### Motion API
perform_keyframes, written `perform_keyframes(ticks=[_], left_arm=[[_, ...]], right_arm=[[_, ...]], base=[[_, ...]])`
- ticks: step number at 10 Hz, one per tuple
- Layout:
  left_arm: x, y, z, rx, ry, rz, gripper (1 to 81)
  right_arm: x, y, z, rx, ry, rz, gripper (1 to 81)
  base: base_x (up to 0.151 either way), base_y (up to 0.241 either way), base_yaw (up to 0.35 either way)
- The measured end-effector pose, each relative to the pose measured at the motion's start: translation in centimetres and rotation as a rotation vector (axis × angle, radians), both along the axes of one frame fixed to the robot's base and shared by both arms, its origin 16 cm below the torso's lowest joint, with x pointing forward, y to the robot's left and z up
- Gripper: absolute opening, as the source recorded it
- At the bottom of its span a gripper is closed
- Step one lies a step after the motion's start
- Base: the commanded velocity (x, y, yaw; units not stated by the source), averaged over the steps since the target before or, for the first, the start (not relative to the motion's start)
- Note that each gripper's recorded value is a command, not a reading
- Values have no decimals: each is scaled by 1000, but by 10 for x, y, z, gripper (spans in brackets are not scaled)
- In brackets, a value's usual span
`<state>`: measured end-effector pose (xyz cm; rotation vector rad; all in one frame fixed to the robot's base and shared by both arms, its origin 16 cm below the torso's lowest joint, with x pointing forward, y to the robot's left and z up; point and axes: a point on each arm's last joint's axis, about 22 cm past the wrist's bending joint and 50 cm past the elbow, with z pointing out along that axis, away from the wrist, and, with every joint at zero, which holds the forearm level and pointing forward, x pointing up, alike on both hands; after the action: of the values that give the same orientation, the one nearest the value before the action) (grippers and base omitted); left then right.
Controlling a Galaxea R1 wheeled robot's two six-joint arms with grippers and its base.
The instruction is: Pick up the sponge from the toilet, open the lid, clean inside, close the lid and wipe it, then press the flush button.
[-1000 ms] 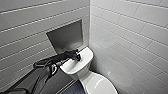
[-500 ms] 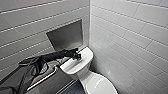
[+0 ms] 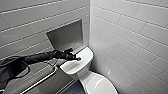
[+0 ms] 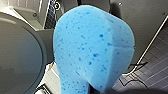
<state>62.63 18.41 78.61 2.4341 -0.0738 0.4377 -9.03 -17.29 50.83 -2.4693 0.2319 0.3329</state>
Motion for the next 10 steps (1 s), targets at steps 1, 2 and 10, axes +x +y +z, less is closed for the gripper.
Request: perform_keyframes(ticks=[1,2,10], left_arm=[[-22,0,0,-16,17,-23,10],[-58,4,-8,-26,54,-47,10],[-364,81,-94,21,259,-40,10]], right_arm=[[0,0,0,0,0,0,10],[1,-1,-3,-6,-5,3,10],[41,14,-6,-1,-168,13,10]], base=[[0,0,0],[0,0,0],[0,0,0]])
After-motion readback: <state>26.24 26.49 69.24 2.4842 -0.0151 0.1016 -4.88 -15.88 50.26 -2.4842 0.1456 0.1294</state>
